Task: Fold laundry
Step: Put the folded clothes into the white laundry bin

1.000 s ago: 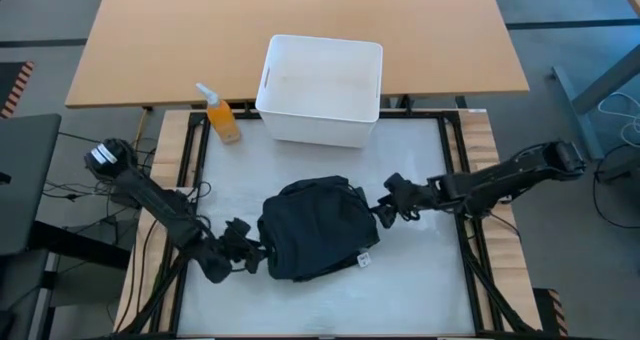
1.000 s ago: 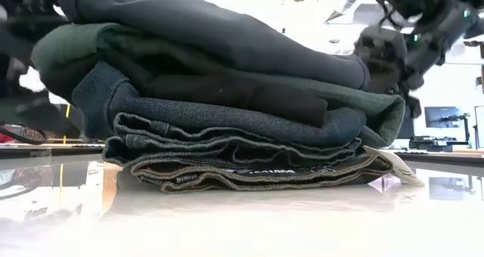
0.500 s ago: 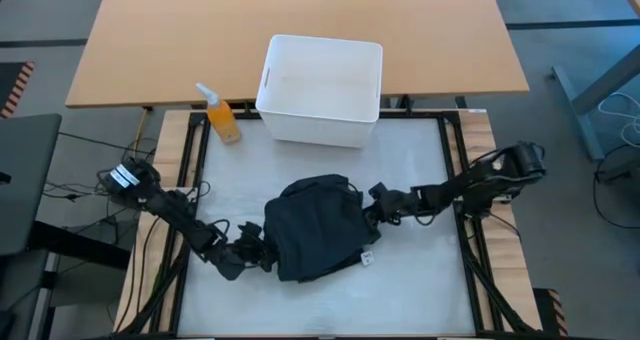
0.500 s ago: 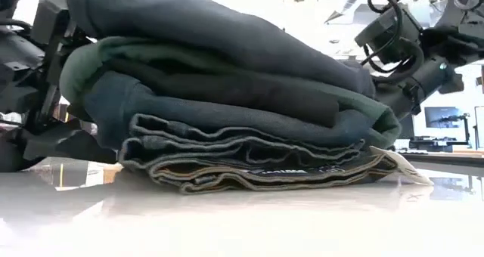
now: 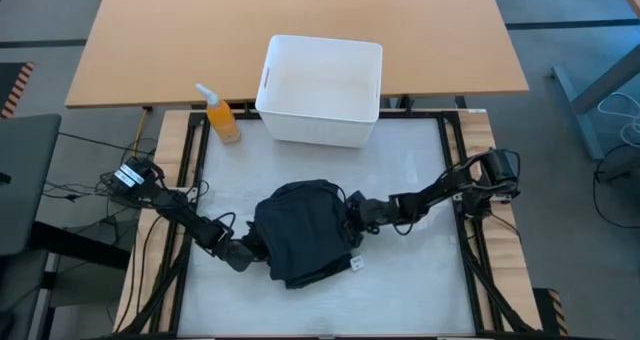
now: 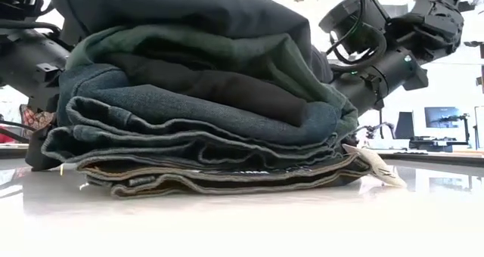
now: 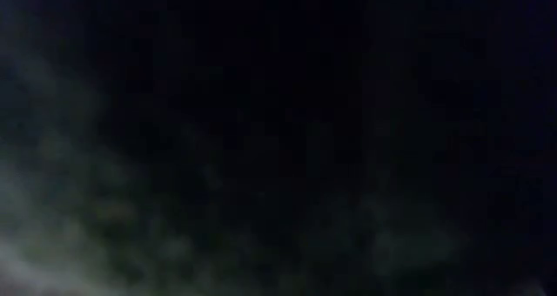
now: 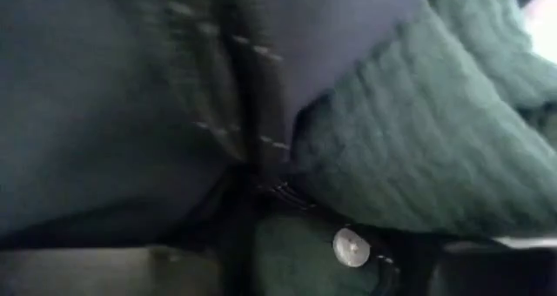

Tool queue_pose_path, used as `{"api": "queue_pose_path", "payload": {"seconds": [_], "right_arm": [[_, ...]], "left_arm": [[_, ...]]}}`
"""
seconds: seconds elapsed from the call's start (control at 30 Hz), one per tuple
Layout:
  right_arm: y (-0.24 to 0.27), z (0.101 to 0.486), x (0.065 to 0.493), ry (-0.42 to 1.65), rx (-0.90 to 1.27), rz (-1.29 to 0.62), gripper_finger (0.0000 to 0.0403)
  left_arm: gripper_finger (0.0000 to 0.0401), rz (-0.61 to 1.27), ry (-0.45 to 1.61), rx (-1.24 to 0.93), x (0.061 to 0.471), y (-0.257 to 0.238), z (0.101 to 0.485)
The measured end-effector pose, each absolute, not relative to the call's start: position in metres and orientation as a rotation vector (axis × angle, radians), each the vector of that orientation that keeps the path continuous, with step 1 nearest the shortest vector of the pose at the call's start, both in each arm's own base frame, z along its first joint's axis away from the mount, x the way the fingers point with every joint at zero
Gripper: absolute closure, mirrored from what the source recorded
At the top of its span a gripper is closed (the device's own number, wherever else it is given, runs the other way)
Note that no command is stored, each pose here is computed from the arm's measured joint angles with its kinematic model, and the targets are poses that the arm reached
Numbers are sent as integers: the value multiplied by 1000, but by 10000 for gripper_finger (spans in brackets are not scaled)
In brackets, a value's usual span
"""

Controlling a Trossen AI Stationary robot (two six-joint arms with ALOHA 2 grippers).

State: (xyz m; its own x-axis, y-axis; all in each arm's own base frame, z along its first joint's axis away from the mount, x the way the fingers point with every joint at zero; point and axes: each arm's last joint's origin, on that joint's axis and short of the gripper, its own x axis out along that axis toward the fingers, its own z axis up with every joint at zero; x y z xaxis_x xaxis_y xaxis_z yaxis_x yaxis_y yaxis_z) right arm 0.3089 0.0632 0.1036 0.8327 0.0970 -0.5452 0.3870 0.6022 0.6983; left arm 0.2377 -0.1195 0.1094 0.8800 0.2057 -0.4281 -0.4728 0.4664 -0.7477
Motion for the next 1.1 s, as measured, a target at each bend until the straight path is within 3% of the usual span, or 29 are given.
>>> {"api": "queue_pose_path", "payload": {"seconds": [0.27,0.43,0.67,1.1], "right_arm": [[66,108,313,551,936,-156,335],[69,112,315,512,941,-128,335],[77,128,313,468,928,-69,335],[75,192,299,256,825,-26,335]], "left_arm": [[273,426,253,-972,241,-118,112],[341,431,223,-952,242,-117,114],[342,357,128,-905,247,-117,129],[345,278,-59,-816,241,-108,190]]}}
